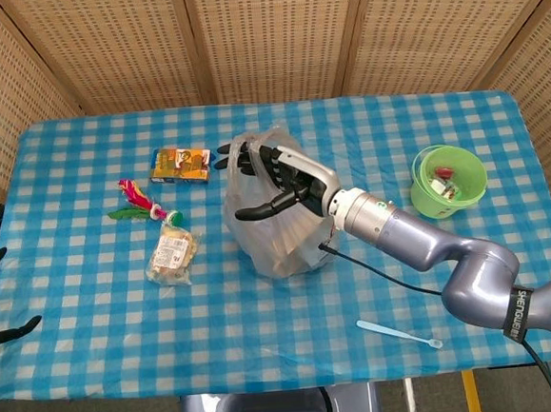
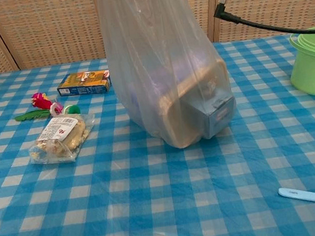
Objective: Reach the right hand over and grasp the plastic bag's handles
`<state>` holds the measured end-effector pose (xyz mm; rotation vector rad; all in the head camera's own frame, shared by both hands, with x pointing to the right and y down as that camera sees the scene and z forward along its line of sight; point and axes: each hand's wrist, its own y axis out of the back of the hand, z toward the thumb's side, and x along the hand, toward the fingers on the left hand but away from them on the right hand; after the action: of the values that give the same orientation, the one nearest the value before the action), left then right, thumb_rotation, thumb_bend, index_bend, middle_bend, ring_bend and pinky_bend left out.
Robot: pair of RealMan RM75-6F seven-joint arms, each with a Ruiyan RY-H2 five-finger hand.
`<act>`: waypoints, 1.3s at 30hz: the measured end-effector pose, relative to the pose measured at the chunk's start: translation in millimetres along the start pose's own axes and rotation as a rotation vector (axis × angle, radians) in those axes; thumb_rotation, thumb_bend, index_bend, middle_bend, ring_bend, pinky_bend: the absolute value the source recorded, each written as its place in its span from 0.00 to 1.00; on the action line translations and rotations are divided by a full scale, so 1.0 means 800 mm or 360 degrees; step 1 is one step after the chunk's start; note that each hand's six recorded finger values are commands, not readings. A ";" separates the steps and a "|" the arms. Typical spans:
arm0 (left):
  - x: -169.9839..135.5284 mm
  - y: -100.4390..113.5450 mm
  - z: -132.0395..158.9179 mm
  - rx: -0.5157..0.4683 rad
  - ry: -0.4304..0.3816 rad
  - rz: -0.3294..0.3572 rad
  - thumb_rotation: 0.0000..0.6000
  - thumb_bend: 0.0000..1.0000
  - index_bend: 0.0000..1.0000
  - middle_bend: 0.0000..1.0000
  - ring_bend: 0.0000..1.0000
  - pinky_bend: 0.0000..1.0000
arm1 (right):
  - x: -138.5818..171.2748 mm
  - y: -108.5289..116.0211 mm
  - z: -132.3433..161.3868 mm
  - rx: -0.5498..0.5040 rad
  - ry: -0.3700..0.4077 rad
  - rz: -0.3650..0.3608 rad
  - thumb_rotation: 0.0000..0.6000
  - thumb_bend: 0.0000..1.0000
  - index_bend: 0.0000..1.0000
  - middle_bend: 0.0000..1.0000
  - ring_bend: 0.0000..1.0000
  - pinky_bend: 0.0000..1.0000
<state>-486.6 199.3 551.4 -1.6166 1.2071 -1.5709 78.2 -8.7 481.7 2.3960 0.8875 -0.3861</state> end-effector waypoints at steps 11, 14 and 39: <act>0.002 -0.001 -0.001 -0.0001 0.0005 -0.0008 1.00 0.00 0.00 0.00 0.00 0.00 | -0.004 -0.019 -0.009 -0.0074 -0.0129 0.0074 1.00 0.00 0.37 0.57 0.38 0.40; 0.002 0.001 -0.001 -0.0006 0.0005 -0.0004 1.00 0.00 0.00 0.00 0.00 0.00 | -0.007 -0.022 -0.007 -0.0099 -0.0116 0.0087 1.00 0.00 0.42 0.64 0.44 0.42; 0.002 -0.001 0.000 -0.0003 -0.0004 -0.0014 1.00 0.00 0.00 0.00 0.00 0.00 | -0.003 -0.016 -0.027 0.0249 -0.0296 0.0113 1.00 1.00 0.93 0.93 0.89 1.00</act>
<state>-486.8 198.6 552.8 -1.6263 1.2019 -1.5731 69.5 10.3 495.0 2.4755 0.7099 -0.6604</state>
